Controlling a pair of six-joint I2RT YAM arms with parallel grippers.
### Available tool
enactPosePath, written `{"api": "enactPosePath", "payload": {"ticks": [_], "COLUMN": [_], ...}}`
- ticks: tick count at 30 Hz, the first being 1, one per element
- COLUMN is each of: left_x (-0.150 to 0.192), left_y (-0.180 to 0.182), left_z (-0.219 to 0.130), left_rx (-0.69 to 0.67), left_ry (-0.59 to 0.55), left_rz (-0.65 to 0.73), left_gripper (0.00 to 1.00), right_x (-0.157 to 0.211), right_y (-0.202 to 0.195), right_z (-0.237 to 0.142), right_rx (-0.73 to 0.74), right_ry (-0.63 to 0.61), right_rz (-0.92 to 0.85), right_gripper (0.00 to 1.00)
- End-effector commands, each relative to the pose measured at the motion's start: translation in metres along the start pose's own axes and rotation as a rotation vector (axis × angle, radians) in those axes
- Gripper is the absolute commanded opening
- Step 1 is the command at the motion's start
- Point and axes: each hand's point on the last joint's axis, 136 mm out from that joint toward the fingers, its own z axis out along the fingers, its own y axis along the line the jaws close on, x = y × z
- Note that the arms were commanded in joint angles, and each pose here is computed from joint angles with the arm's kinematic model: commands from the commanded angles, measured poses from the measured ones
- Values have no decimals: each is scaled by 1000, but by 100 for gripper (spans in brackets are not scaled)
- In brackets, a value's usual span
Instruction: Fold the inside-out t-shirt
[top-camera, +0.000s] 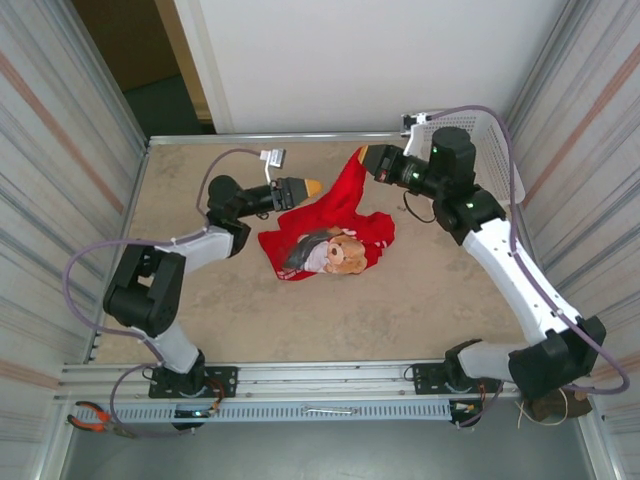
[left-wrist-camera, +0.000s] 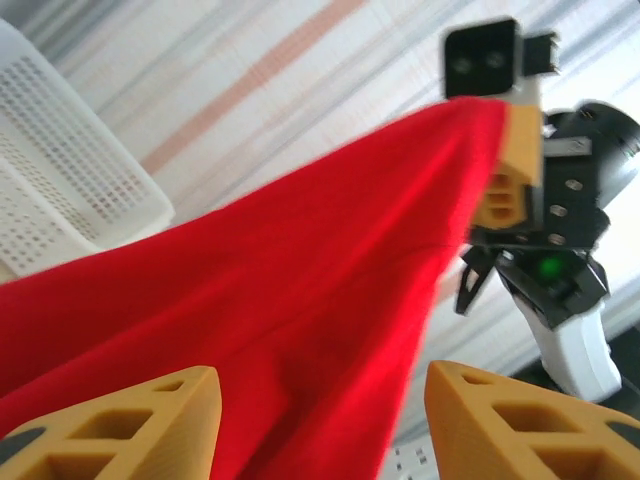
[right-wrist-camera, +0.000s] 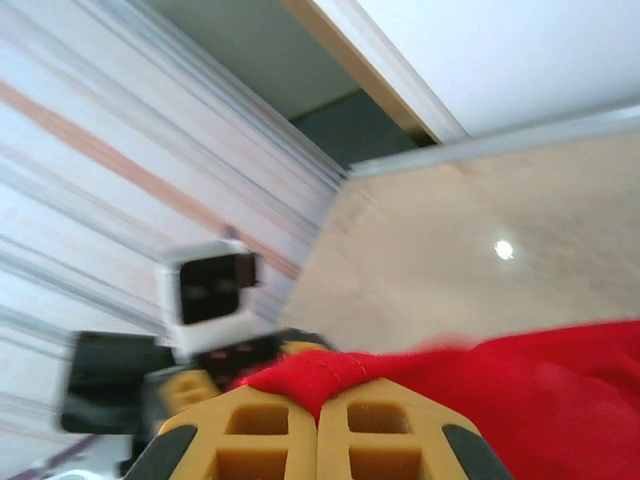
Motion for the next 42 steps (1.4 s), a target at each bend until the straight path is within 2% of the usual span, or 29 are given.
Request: {"api": "enactPosePath", "payload": {"ticks": [1, 5, 8, 10, 14, 22, 26, 27, 29, 31, 33, 34, 39, 40, 41, 42], "left_x": [-20, -18, -9, 0, 12, 36, 41, 42, 42, 35, 26, 21, 3, -1, -4, -6], "left_y": [-14, -12, -26, -39, -53, -21, -2, 4, 9, 1, -14, -25, -67, -70, -72, -75], "left_z": [-14, -32, -33, -21, 9, 54, 65, 65, 62, 56, 48, 44, 30, 29, 27, 26], "left_rx": [-71, -251, -402, -456, -460, -494, -537, -556, -570, -511, -402, -326, -20, 8, 34, 59], "left_ry": [-138, -251, -257, -207, -126, -52, -19, -13, -23, -49, -68, -71, -12, -9, -7, -8], "left_rz": [106, 148, 249, 328, 401, 389, 390, 388, 398, 408, 392, 379, 296, 283, 271, 264], "left_gripper": [60, 61, 62, 63, 63, 66, 67, 64, 48, 18, 3, 0, 0, 0, 0, 0], "right_x": [1, 5, 8, 10, 16, 26, 29, 29, 28, 27, 26, 25, 29, 32, 35, 36], "right_y": [15, 17, 17, 15, 9, 9, 9, 8, 3, -13, -40, -54, -104, -106, -107, -105], "right_z": [-4, -4, -3, -2, 1, 9, 13, 13, 13, 14, 17, 19, 39, 42, 45, 44], "right_rx": [-48, -55, -49, -40, -15, -9, -10, -7, 11, 60, 119, 145, 196, 184, 170, 161], "right_ry": [11, 18, 19, 20, 23, 41, 47, 45, 41, 33, 25, 19, 49, 68, 86, 93], "right_rz": [24, 34, 33, 32, 39, 44, 46, 46, 44, 49, 75, 94, 164, 169, 176, 179], "right_gripper": [0, 0, 0, 0, 0, 0, 0, 0, 0, 0, 0, 0, 0, 8, 29, 45]}}
